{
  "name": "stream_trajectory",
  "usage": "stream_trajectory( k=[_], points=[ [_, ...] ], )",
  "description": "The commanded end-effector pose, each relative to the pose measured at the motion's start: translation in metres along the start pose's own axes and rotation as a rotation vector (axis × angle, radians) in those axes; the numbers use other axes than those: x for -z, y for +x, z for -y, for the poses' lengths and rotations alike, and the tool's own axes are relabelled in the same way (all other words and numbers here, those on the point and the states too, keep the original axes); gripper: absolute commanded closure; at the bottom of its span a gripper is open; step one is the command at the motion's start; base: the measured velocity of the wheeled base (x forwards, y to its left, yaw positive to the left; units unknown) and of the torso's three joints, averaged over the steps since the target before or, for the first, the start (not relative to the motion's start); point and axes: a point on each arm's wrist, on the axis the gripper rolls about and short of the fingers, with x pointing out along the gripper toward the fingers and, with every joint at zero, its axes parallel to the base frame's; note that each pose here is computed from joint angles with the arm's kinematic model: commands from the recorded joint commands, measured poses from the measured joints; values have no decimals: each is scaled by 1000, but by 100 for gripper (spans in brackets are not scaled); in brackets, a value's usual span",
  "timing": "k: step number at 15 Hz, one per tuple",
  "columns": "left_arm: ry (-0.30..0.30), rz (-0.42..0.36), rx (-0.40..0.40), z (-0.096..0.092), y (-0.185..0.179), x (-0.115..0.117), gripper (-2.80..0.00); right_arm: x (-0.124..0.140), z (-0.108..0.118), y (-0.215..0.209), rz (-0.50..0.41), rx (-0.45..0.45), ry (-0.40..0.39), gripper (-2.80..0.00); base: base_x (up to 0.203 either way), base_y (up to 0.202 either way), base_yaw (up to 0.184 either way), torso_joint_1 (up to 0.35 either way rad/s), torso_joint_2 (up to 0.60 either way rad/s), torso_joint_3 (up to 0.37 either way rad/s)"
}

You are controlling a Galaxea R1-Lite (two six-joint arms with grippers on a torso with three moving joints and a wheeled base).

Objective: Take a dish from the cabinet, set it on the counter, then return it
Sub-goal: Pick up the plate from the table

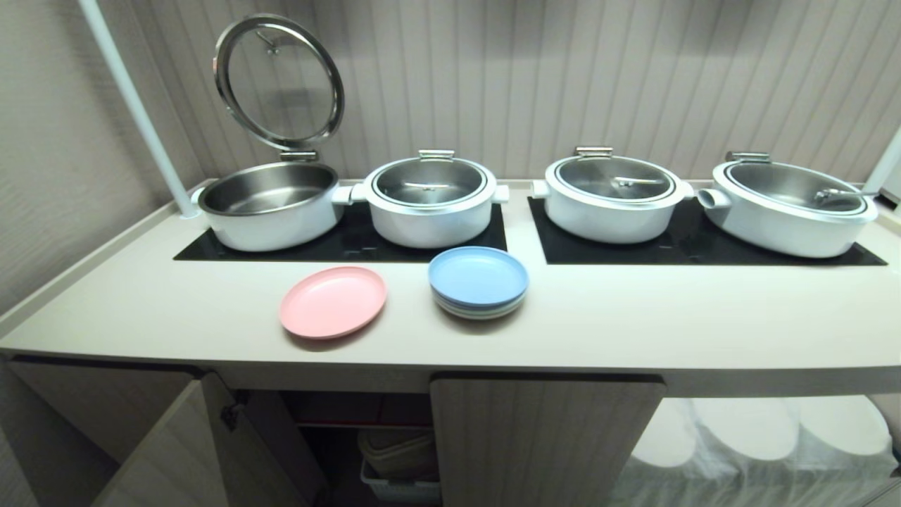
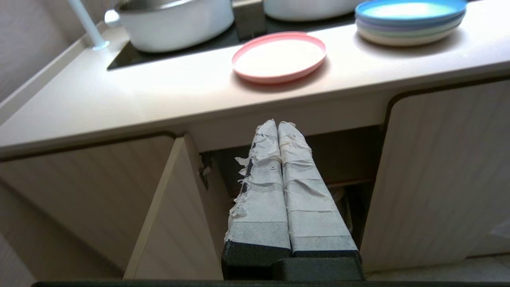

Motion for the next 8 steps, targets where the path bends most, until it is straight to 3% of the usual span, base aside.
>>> stream_trajectory(
  k=[1, 4, 8],
  points=[
    [2, 40, 27, -1, -3, -11, 0, 0, 0, 0, 0, 0, -1, 0, 0, 0, 0, 0, 0, 0],
    [5, 68, 68, -1, -8, -23, 0, 0, 0, 0, 0, 0, -1, 0, 0, 0, 0, 0, 0, 0],
    [-14, -39, 90, -2, -12, -34, 0, 0, 0, 0, 0, 0, 1, 0, 0, 0, 0, 0, 0, 0]
  ],
)
